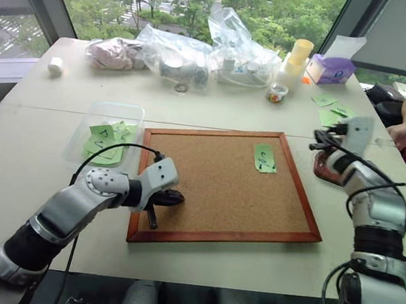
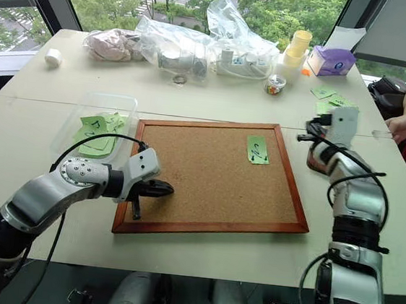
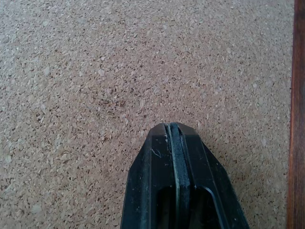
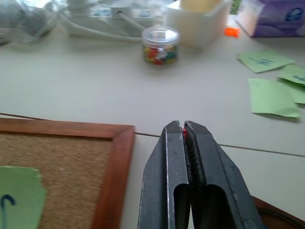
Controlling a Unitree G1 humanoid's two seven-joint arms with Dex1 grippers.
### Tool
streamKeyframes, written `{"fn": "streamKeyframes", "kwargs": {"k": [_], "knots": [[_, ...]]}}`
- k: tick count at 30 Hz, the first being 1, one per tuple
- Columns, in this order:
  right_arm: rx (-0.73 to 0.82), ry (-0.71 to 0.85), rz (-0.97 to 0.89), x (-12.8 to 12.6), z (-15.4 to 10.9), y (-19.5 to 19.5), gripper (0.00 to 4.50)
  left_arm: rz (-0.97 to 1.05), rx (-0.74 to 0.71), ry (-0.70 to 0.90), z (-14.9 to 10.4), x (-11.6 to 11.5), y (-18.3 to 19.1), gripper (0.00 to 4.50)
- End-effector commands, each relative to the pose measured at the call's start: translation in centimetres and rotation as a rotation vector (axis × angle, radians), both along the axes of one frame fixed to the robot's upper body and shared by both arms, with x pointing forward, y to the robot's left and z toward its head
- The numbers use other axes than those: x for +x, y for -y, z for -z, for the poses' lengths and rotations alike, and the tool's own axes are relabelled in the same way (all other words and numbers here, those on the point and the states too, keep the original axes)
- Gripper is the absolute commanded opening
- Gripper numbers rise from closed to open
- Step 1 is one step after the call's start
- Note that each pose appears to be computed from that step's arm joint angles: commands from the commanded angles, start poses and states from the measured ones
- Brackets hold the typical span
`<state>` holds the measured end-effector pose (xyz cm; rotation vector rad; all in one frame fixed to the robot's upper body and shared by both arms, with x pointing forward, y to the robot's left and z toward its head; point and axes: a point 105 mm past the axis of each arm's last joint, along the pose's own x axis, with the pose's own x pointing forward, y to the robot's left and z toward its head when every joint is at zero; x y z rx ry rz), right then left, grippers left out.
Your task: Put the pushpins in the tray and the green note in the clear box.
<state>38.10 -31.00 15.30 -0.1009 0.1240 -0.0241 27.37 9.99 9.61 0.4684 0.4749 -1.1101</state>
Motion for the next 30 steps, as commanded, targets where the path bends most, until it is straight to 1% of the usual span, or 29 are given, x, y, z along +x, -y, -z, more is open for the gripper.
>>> {"fn": "streamKeyframes", "kwargs": {"k": [1,8,16,19,20,21,23,25,26,27,30], "knots": [[-0.023,0.013,0.077,-0.9,-0.9,2.0,0.04,0.014,0.064,-0.073,2.0,-0.7,-0.8,0.0],[-0.009,-0.047,0.12,-1.2,0.8,3.1,0.04,0.022,0.067,-0.067,1.9,-0.1,-1.0,0.0],[0.014,-0.099,0.089,-1.1,2.7,2.7,0.04,0.014,0.066,-0.074,2.2,-0.2,-1.0,0.0],[0.019,-0.103,0.09,-1.1,2.9,2.8,0.82,0.01,0.062,-0.074,2.3,-0.2,-0.9,0.0],[0.019,-0.104,0.091,-1.1,3.0,2.9,1.45,0.009,0.061,-0.074,2.3,-0.2,-0.9,0.0],[0.019,-0.104,0.092,-1.2,3.0,2.9,1.84,0.009,0.061,-0.074,2.3,-0.2,-0.9,0.0],[0.022,-0.102,0.091,-1.2,3.0,3.0,2.83,0.006,0.062,-0.073,2.3,-0.3,-0.9,0.0],[0.029,-0.096,0.085,-1.2,2.8,2.9,3.83,0.005,0.062,-0.073,2.2,-0.3,-1.0,0.0],[0.036,-0.091,0.073,-1.2,2.7,2.7,4.42,0.004,0.062,-0.073,2.2,-0.3,-1.0,0.0],[0.04,-0.088,0.065,-1.2,2.6,2.6,4.48,0.004,0.062,-0.073,2.2,-0.3,-1.0,0.0],[0.049,-0.075,0.046,-1.3,2.3,2.3,4.48,0.002,0.063,-0.072,2.2,-0.3,-1.0,0.0]]}}
